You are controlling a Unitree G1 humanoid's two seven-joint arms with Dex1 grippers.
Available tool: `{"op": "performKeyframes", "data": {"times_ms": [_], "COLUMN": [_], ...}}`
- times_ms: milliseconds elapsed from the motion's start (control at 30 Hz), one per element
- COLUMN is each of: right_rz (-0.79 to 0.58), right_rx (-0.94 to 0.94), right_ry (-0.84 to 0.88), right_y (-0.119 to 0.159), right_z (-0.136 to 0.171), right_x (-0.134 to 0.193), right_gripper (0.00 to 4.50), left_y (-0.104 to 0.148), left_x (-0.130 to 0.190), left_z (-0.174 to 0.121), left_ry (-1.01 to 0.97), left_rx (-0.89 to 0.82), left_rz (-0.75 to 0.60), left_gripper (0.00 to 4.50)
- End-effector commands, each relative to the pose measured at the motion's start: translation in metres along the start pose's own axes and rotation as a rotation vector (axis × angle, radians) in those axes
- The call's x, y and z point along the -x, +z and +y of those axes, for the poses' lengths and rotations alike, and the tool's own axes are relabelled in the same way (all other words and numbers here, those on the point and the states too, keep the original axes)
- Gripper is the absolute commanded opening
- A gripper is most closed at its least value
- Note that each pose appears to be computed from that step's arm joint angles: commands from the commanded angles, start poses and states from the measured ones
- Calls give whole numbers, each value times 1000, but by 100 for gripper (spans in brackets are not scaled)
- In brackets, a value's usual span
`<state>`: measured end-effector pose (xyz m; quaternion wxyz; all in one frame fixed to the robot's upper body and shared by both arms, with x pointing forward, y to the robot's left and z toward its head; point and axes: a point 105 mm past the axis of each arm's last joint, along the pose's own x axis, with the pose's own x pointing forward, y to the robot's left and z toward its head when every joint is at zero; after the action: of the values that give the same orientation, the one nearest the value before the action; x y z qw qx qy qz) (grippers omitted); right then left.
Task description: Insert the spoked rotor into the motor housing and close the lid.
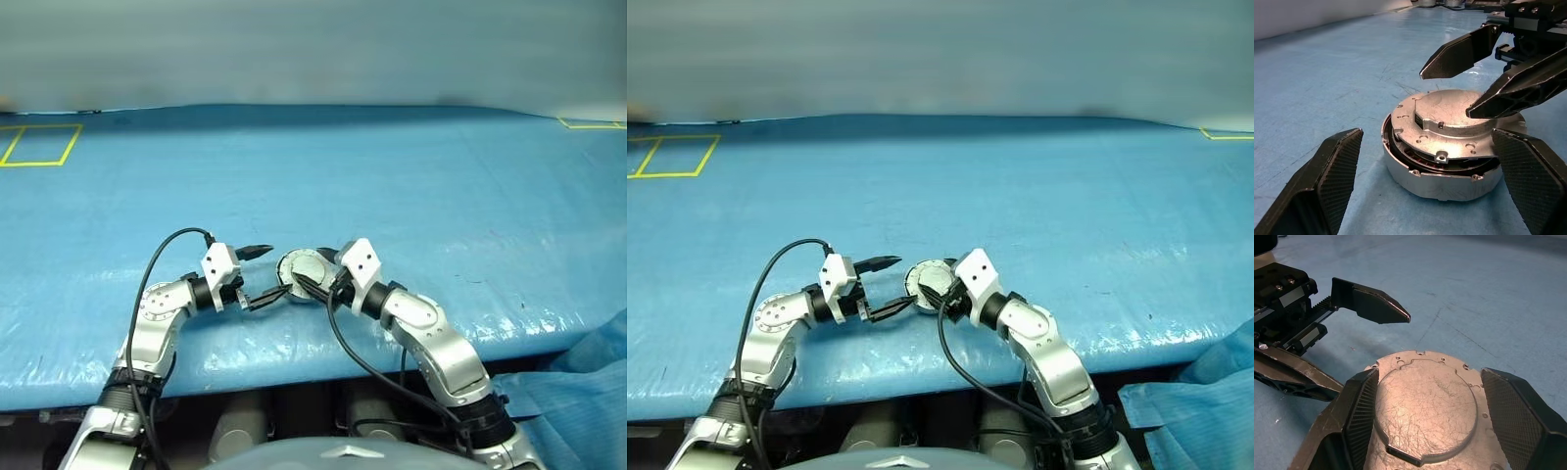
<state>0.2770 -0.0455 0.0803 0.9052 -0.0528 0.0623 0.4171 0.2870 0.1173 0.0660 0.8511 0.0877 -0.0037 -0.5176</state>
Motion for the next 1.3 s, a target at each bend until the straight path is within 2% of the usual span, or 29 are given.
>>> {"op": "performKeyframes", "data": {"times_ms": [33,833,967,1000,1267,1300], "right_rz": [-19,47,53,60,56,52], "right_rx": [17,-39,-34,-26,-33,-38], "right_ry": [3,54,67,70,47,41], "right_y": [6,-14,-14,-15,-16,-15], "right_z": [0,6,7,8,8,7], "right_x": [-2,-10,-9,-9,-11,-11], "right_gripper": [347,347,439,445,445,427], "left_y": [6,0,0,0,-2,-2], "left_x": [-2,4,3,2,5,5], "left_z": [3,0,-1,-2,-4,-4], "left_ry": [4,28,28,19,11,14], "left_rx": [-37,-18,-17,-21,-20,-20], "left_rz": [-18,-6,-5,-3,9,9], "left_gripper": [450,450,450,450,450,450]}}
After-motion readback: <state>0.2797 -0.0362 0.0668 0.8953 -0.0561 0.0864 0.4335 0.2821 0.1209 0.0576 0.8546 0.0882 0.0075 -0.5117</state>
